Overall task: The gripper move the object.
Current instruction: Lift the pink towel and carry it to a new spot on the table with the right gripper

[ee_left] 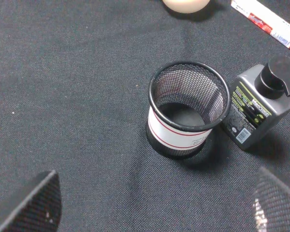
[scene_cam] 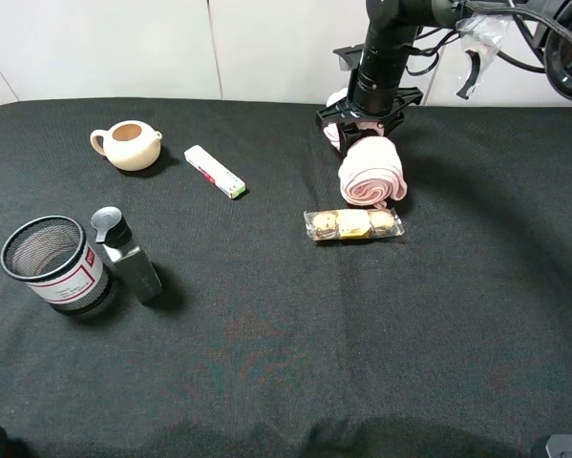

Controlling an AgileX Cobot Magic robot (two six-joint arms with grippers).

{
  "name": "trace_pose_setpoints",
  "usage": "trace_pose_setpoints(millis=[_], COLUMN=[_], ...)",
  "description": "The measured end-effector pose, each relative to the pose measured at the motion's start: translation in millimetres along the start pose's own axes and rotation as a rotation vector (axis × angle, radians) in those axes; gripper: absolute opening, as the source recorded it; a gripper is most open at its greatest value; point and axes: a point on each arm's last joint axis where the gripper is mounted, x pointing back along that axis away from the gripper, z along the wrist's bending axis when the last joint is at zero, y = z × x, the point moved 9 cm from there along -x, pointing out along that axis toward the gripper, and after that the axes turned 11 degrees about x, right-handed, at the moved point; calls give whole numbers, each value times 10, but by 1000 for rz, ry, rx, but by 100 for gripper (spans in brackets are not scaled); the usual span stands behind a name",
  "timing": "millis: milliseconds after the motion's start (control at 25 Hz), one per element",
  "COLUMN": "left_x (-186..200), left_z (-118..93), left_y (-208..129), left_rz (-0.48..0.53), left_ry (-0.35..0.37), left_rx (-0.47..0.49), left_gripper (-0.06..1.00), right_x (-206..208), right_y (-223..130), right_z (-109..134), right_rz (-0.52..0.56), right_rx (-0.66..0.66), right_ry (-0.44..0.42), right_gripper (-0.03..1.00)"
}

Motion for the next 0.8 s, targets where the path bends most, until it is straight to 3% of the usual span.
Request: trace_pose_setpoints(millis=[800], left_x=[0], left_z=[0], left_y=[0], left_rz=[0], left_ry=[0], left_rx=[0], left_gripper=[83], right_x=[-239], right_y=[-61], right_z=[4], right_rz=[44], right_rx=[0], right_ry=[7], right_gripper=[39])
